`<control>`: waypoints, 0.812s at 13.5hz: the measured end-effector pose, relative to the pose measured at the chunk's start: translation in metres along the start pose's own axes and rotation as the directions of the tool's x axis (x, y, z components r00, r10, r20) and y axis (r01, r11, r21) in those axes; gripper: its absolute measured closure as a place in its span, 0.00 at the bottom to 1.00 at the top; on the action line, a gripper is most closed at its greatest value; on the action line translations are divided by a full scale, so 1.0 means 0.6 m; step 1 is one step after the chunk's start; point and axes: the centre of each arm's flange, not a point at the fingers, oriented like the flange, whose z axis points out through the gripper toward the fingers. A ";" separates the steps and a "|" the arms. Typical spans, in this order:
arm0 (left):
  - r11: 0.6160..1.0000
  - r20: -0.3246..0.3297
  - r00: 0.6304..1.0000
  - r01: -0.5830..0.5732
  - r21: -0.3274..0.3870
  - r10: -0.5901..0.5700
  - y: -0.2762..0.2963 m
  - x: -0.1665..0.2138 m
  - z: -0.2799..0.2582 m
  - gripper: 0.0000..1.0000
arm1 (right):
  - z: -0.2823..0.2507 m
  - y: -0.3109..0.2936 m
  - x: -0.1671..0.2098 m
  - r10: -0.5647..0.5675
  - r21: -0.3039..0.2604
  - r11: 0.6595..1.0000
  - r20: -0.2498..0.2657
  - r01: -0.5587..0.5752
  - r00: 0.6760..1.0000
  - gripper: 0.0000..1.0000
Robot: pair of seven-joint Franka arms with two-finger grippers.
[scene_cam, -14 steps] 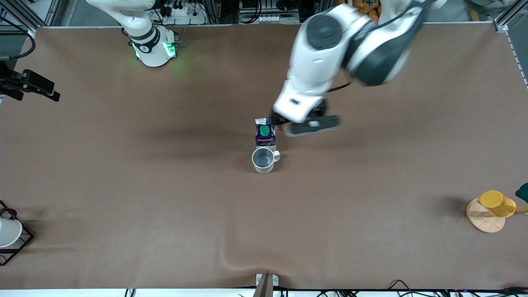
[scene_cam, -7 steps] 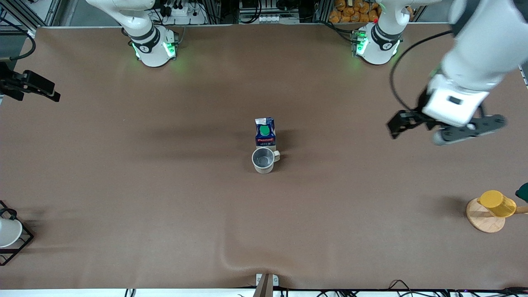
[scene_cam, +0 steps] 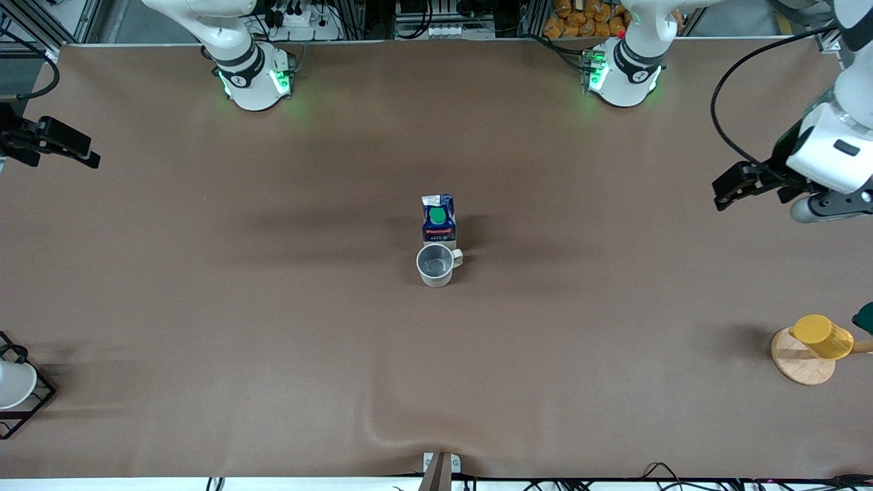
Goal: Place milk next to cup
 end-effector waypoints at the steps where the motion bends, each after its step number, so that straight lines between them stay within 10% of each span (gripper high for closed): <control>1: 1.000 0.002 1.000 0.003 0.003 -0.003 -0.009 -0.002 0.001 0.00 | 0.000 0.000 0.000 0.000 0.000 1.000 0.001 0.000 1.000 0.00; 11: 0.999 0.037 0.999 0.037 -0.028 -0.036 -0.036 -0.054 -0.023 0.00 | 0.002 0.000 -0.001 0.000 0.000 1.000 0.007 0.000 1.000 0.00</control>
